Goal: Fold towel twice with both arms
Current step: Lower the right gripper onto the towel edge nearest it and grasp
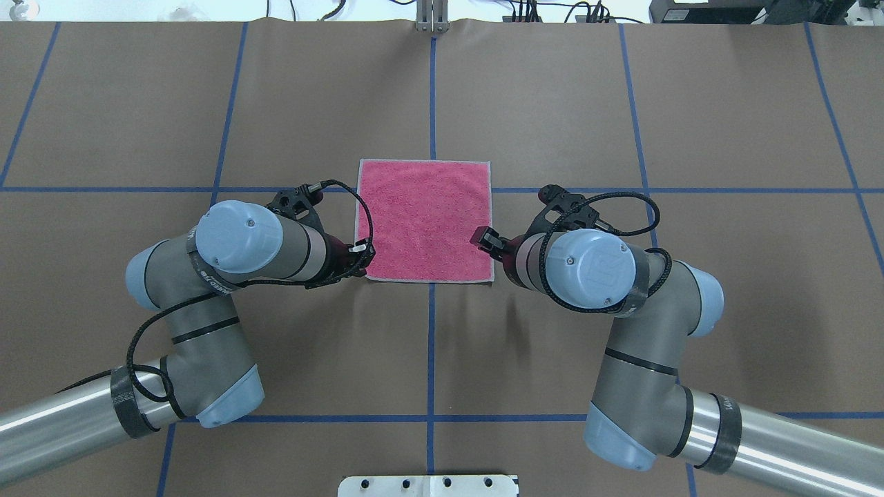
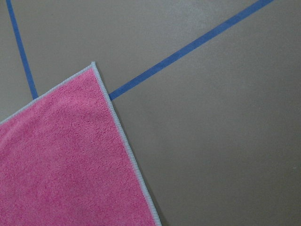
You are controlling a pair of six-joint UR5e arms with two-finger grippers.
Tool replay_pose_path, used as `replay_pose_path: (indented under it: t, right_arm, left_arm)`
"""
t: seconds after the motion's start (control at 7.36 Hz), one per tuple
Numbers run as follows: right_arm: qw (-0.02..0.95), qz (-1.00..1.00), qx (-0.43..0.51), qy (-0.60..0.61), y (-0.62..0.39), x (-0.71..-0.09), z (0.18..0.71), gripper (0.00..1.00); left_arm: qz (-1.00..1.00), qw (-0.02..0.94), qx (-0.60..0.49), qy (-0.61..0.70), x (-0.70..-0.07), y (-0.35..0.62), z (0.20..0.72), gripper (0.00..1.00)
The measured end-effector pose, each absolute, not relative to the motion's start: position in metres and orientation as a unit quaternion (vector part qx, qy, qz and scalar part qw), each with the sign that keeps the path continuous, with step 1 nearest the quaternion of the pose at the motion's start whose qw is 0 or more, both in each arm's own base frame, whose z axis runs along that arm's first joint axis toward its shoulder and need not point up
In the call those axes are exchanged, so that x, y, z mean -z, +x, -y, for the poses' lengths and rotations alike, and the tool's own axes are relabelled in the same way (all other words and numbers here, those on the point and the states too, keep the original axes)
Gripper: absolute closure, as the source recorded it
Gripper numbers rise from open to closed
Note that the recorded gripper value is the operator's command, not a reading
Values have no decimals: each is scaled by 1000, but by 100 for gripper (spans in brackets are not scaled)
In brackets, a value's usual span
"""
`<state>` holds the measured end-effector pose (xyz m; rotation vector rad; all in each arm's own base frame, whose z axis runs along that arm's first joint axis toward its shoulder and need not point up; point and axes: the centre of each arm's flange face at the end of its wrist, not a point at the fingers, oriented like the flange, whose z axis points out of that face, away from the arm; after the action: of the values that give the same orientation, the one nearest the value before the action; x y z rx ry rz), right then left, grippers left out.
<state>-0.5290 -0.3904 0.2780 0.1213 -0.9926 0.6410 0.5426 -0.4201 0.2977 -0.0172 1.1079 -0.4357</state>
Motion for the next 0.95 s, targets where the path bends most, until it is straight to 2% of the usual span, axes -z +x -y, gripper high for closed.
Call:
replay_pose_path:
  t: [0.27,0.54,0.95]
  right_arm:
    - [833,461,-301,58,-545,-281,387,29]
    - [837,455,-299,60,-554,-286,380,39]
    - [841,447,-298,60,-560,-294,378,41]
  left_arm:
    - [-522,828,205,-8,-297,542,420,100]
    - [-523,828,205,-8,-297,542,420,100]
    - [-523,827,205,-8,-297,542,420,100]
